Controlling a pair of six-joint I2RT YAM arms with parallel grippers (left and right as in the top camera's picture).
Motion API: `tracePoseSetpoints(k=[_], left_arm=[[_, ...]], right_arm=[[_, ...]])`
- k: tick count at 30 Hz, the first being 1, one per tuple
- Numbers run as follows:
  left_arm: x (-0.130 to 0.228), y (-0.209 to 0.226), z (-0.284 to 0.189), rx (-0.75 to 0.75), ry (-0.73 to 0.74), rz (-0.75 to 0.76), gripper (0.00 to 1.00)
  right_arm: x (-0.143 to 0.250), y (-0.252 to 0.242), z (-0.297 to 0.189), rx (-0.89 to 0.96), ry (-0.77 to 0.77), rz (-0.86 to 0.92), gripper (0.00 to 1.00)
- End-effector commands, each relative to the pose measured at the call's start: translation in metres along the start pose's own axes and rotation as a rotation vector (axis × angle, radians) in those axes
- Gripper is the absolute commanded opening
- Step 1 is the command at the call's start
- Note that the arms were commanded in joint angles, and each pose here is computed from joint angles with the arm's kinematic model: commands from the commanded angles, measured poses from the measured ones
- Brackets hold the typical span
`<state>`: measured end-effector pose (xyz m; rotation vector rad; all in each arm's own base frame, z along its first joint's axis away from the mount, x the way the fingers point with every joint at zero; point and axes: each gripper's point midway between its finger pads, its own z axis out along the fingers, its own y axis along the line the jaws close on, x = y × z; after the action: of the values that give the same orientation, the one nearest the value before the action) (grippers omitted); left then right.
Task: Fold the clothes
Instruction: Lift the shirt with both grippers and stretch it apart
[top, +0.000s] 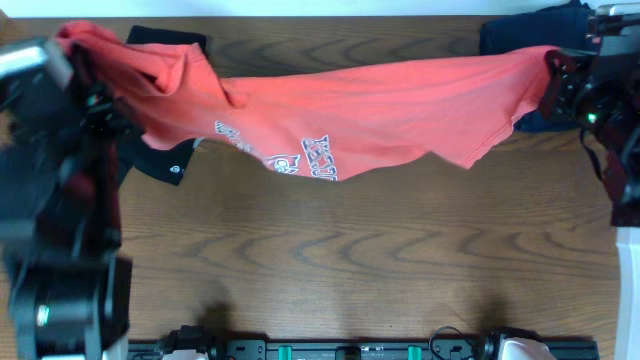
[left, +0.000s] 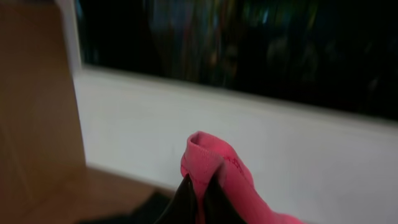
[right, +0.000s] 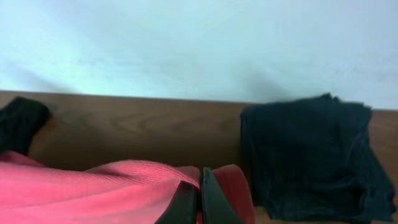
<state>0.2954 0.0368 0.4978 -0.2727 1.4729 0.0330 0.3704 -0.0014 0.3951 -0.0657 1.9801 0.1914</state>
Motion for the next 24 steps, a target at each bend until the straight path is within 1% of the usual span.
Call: tracePoseSetpoints(k=[1, 5, 6, 7, 10, 12, 15, 17, 20, 24], left_arm=[[-0.055, 0.005, -0.044, 0.001, -0.178, -0.039, 0.06], [-0.085, 0.008, -0.083, 0.018, -0.297, -0.062, 0.06], [-0.092, 0.01, -0.093, 0.014, -0.321, -0.069, 0.07], [-0.096, 0.012, -0.1, 0.007, -0.336, -0.073, 0.06], [-0.104, 0.017, -0.115, -0.008, -0.373, -0.084, 0.06], [-0.107, 0.026, -0.117, -0.054, -0.389, -0.095, 0.06], [-0.101, 0.03, -0.099, -0.099, -0.366, -0.096, 0.06], [-0.092, 0.028, -0.078, -0.105, -0.323, -0.084, 0.06], [-0.067, 0.023, -0.036, -0.12, -0.23, -0.06, 0.06], [-0.028, 0.018, 0.025, -0.137, -0.114, -0.033, 0.06]], right_arm=[[-0.039, 0.005, -0.044, 0.03, -0.114, -0.062, 0.01], [-0.056, 0.014, -0.076, 0.036, -0.147, -0.098, 0.01], [-0.061, 0.018, -0.088, 0.037, -0.161, -0.113, 0.01], [-0.063, 0.019, -0.092, 0.038, -0.167, -0.117, 0.01], [-0.073, 0.021, -0.111, 0.063, -0.204, -0.127, 0.01], [-0.079, 0.02, -0.117, 0.079, -0.229, -0.138, 0.01], [-0.082, 0.018, -0.111, 0.082, -0.233, -0.139, 0.01], [-0.08, 0.014, -0.097, 0.079, -0.207, -0.132, 0.01], [-0.075, 0.005, -0.067, 0.073, -0.155, -0.118, 0.01], [-0.07, -0.01, -0.014, 0.065, -0.099, -0.103, 0.01]])
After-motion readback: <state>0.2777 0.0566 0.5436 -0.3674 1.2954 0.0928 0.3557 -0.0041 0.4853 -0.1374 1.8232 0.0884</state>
